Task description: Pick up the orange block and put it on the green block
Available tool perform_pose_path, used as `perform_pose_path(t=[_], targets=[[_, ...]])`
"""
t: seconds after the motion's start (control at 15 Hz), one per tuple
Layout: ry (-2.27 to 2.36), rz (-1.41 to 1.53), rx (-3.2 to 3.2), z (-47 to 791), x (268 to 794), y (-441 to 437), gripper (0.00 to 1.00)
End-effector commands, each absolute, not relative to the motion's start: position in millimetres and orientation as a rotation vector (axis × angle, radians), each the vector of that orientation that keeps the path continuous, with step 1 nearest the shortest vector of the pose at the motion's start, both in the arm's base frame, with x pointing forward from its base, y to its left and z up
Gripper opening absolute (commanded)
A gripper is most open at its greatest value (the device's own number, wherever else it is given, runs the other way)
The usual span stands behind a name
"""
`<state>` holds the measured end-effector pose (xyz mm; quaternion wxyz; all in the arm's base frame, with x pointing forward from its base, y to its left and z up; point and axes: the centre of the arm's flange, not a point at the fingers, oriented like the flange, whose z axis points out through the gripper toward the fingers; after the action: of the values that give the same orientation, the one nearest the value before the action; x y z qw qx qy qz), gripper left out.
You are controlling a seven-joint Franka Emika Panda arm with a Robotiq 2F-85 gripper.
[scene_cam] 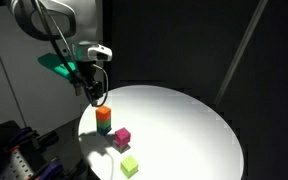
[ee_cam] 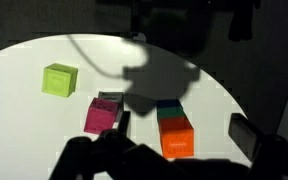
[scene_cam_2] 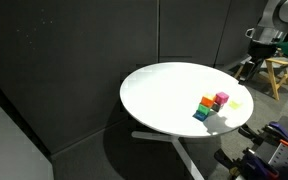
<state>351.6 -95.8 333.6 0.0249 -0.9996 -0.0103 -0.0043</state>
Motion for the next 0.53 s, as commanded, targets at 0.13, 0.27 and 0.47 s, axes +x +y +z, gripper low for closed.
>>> perform_pose_path(t=[0.13, 0.27, 0.47], targets=[[0.043, 0.028, -3.109, 359, 330, -76, 1.00], [0.071, 0.048, -3.111, 363, 327, -71, 1.00], [0.102, 0.066, -3.114, 370, 321, -64, 1.00]])
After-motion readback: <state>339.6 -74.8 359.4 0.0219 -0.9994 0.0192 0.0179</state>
